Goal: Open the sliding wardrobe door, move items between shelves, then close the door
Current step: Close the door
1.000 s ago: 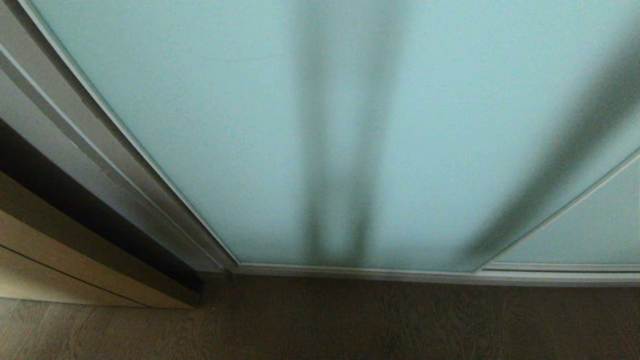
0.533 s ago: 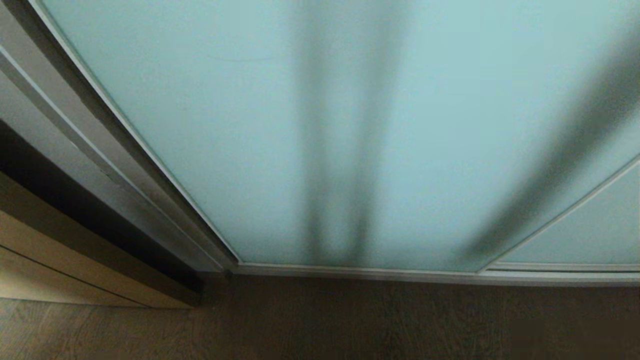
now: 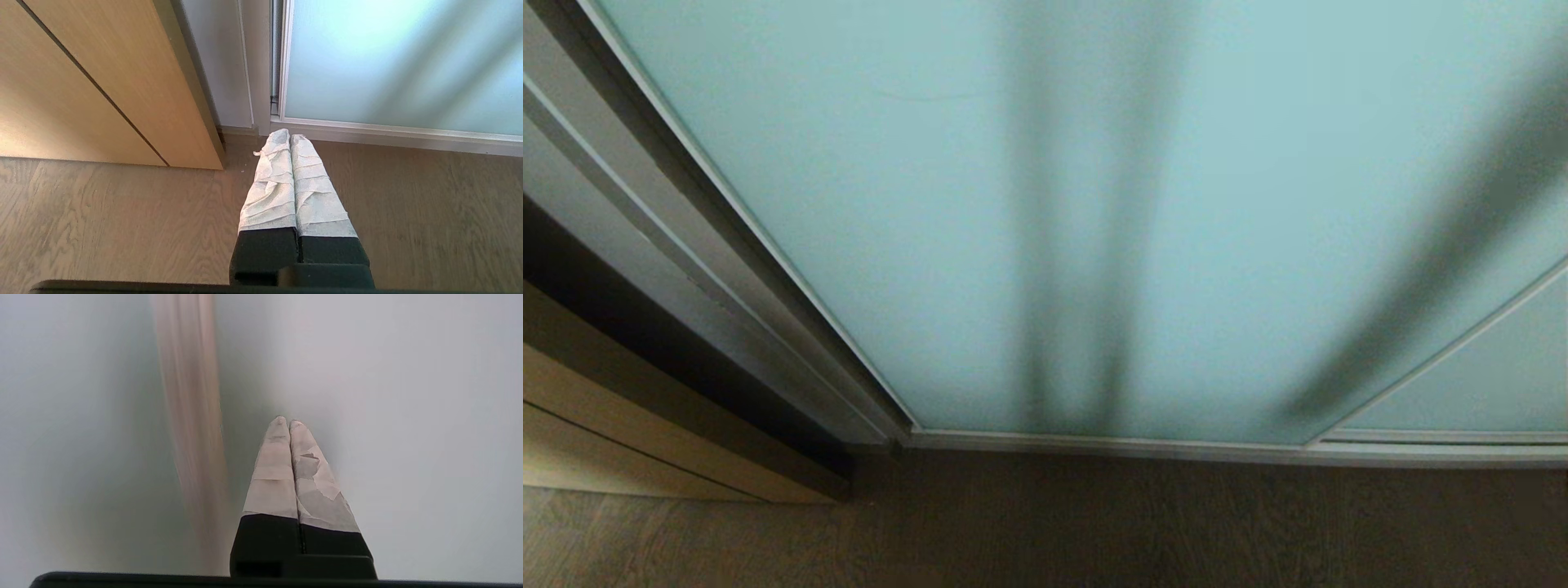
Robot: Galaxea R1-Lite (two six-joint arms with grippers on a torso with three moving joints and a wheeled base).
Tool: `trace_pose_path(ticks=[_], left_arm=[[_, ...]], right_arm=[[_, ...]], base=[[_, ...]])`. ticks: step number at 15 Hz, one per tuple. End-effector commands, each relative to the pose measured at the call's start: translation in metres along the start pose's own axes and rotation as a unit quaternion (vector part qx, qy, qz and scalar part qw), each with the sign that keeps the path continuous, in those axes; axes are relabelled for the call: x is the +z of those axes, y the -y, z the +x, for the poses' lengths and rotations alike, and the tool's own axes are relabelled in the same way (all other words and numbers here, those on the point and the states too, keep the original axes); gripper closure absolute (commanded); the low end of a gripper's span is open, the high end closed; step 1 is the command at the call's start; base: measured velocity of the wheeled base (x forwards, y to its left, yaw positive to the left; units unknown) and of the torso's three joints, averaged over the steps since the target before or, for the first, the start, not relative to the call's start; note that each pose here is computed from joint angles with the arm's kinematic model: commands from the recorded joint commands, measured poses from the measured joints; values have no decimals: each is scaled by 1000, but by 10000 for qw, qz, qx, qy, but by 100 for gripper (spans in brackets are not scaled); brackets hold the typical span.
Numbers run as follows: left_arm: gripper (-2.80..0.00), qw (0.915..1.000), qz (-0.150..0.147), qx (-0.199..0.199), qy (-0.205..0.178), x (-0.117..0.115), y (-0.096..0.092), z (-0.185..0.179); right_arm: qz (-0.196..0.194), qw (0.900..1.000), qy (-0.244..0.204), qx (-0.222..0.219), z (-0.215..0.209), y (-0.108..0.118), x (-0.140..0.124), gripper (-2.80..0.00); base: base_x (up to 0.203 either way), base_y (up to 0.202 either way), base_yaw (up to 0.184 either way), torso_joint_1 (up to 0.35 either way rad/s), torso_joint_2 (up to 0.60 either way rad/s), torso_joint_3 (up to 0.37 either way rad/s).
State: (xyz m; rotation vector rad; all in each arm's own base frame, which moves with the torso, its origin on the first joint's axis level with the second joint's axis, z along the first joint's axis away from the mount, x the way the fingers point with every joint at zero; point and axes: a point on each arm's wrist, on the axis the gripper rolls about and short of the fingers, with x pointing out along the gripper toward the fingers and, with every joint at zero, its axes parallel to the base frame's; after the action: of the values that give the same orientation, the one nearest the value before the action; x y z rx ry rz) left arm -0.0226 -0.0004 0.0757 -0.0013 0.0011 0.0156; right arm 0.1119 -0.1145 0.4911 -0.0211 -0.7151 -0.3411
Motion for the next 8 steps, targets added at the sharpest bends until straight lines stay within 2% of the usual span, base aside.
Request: trace_pose_path(ticks=[1,3,6,8], left_arm=[[0,10000,-1,1,-2,0,0,0],[0,10000,-1,-1,-2,0,0,0],[0,10000,-1,2,-2,0,0,0],[0,10000,-1,-1,-2,0,0,0]], right_arm=[[-609,9974,310,-243,0,14,3,0],[-920,9911,760,-587,-4,15,12,0],[-1099,9818,1449,-542,-21,-6,39,0],[-1178,9761,1733,-583,-41,-22,52,0]], base=[[0,0,0,0,0,0],[0,0,0,0,0,0],[0,0,0,0,0,0],[0,0,0,0,0,0]])
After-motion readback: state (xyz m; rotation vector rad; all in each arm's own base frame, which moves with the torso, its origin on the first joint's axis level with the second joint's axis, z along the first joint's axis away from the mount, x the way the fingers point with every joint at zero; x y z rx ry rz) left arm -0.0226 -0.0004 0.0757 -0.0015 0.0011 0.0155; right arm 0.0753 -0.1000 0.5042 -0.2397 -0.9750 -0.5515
